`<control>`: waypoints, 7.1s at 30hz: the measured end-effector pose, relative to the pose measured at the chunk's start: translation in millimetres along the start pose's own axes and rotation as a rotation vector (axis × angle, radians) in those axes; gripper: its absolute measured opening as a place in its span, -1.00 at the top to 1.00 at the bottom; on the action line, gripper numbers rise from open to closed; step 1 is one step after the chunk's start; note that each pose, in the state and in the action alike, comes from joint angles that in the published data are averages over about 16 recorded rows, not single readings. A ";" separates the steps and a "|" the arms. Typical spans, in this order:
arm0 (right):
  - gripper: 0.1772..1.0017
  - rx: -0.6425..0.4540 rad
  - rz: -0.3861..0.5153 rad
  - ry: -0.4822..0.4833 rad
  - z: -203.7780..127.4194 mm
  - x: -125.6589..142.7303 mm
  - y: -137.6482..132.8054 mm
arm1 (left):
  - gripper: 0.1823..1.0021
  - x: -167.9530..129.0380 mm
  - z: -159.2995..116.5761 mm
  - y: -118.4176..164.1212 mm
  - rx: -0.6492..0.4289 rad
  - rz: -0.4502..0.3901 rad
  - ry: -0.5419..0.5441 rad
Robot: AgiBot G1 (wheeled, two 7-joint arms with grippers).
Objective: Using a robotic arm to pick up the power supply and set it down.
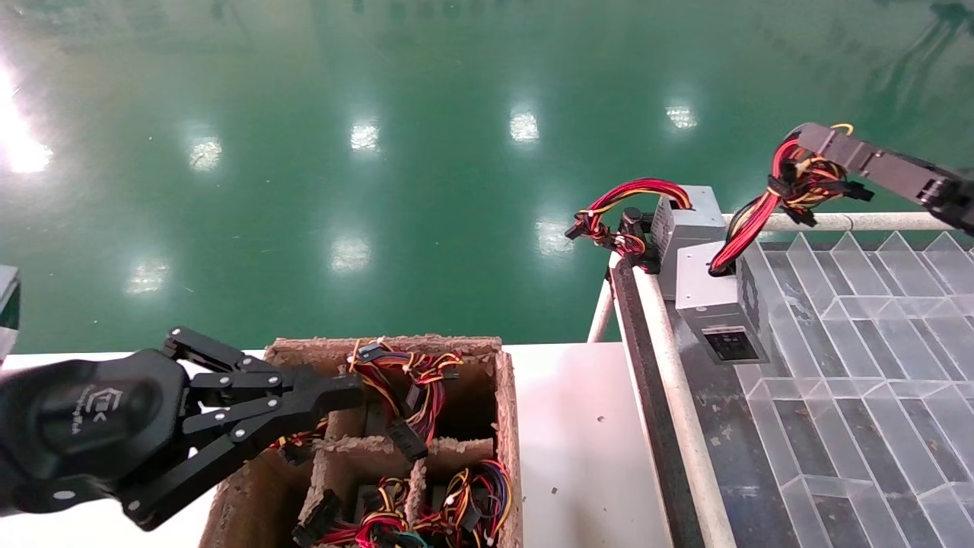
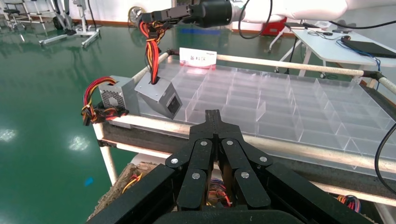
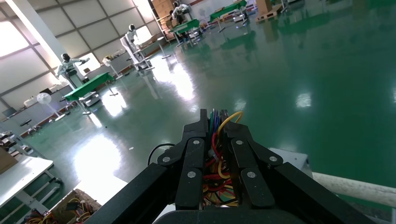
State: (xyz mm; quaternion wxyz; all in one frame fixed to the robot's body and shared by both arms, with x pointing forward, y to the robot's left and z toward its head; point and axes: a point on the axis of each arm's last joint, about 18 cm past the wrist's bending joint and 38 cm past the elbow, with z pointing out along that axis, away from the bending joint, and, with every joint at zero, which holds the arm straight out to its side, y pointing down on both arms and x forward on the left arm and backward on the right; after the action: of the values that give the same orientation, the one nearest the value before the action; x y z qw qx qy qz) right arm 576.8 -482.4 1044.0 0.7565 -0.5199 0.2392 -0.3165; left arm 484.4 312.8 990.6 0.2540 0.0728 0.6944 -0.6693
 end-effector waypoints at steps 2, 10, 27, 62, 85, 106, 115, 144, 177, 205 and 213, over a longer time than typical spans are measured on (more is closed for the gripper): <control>0.89 -0.008 0.001 -0.008 4.3 -1.2 2.1 | 0.98 0.0 0.0 0.0 0.000 0.000 0.000; 0.89 -0.039 0.009 -0.064 23.7 -10.9 9.7 | 0.98 0.0 0.0 0.0 0.000 0.000 0.000; 0.89 -0.062 0.006 -0.134 44.3 -25.5 10.3 | 0.98 0.0 0.0 0.0 0.000 0.000 0.000; 0.89 -0.030 0.006 0.030 -2.5 7.1 11.9 | 0.98 0.0 0.0 0.0 0.000 0.000 0.000; 0.61 -0.073 -0.061 -0.055 2.3 -12.0 -4.3 | 0.98 0.0 0.0 0.0 0.000 0.000 0.000; -0.48 -0.117 -0.136 -0.198 20.6 -47.7 -22.5 | 0.98 0.0 0.0 0.0 0.000 0.000 0.000; -0.81 -0.227 -0.165 -0.175 10.7 -46.1 -16.8 | 0.98 0.0 0.0 0.0 0.000 0.000 0.000; -1.00 -0.530 -0.323 -0.022 -53.5 -35.2 -35.0 | 0.98 0.0 0.0 0.0 0.000 0.000 0.000; -1.00 -0.544 -0.607 -0.069 -40.5 -58.3 -86.7 | 0.98 0.0 0.0 0.0 0.000 0.000 0.000; -1.00 -0.389 -0.564 -0.404 26.5 -113.1 -17.1 | 0.93 0.0 0.0 0.0 0.000 0.000 0.000; -1.00 -0.354 -0.531 -0.486 35.0 -132.2 6.7 | 0.78 0.0 0.0 0.0 0.000 0.000 0.000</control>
State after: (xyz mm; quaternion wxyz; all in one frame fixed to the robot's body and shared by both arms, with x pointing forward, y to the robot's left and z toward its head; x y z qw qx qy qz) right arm 511.9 -362.2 1054.1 0.5815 -0.7458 -0.0385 -0.3228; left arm 484.4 312.8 990.6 0.2540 0.0728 0.6944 -0.6693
